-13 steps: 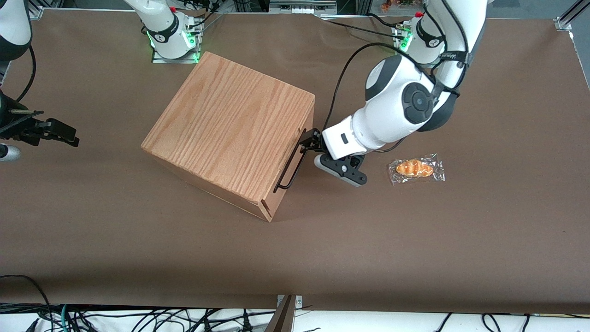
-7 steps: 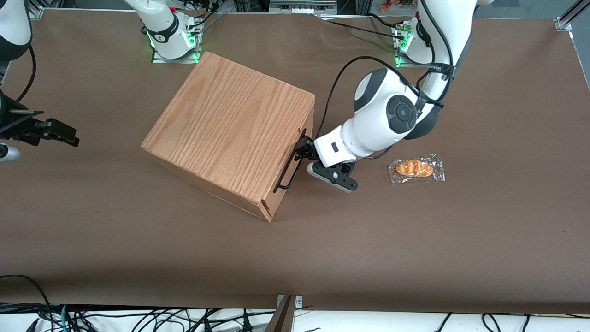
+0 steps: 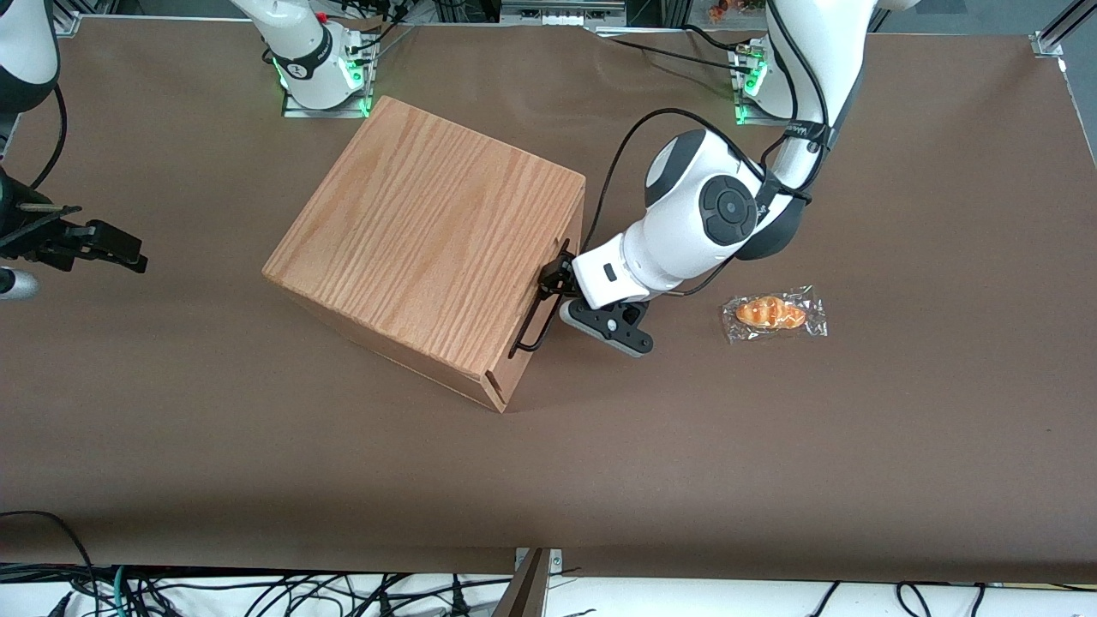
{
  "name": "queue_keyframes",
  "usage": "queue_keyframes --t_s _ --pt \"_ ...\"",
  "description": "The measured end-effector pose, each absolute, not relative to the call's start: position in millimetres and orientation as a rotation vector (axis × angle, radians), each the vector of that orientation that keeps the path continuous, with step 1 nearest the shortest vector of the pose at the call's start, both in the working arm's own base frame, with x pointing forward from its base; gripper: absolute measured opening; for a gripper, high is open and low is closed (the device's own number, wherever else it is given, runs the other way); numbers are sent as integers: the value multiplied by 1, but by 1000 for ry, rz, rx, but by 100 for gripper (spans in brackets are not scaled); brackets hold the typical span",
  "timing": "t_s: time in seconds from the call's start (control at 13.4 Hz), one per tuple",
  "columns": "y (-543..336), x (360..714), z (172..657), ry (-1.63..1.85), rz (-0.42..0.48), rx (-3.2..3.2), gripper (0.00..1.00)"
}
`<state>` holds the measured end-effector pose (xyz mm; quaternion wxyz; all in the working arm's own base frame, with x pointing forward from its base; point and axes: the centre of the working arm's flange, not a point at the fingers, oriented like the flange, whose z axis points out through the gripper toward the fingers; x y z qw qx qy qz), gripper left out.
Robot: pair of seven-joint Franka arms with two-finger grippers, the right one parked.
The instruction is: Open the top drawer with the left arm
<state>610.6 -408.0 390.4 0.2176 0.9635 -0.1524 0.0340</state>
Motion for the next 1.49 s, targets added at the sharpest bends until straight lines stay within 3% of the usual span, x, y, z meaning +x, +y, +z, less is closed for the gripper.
queue_keyframes --t_s 0.82,1.49 --pt "-404 614 371 -512 110 2757 100" --pt "-325 651 372 -495 81 2818 100"
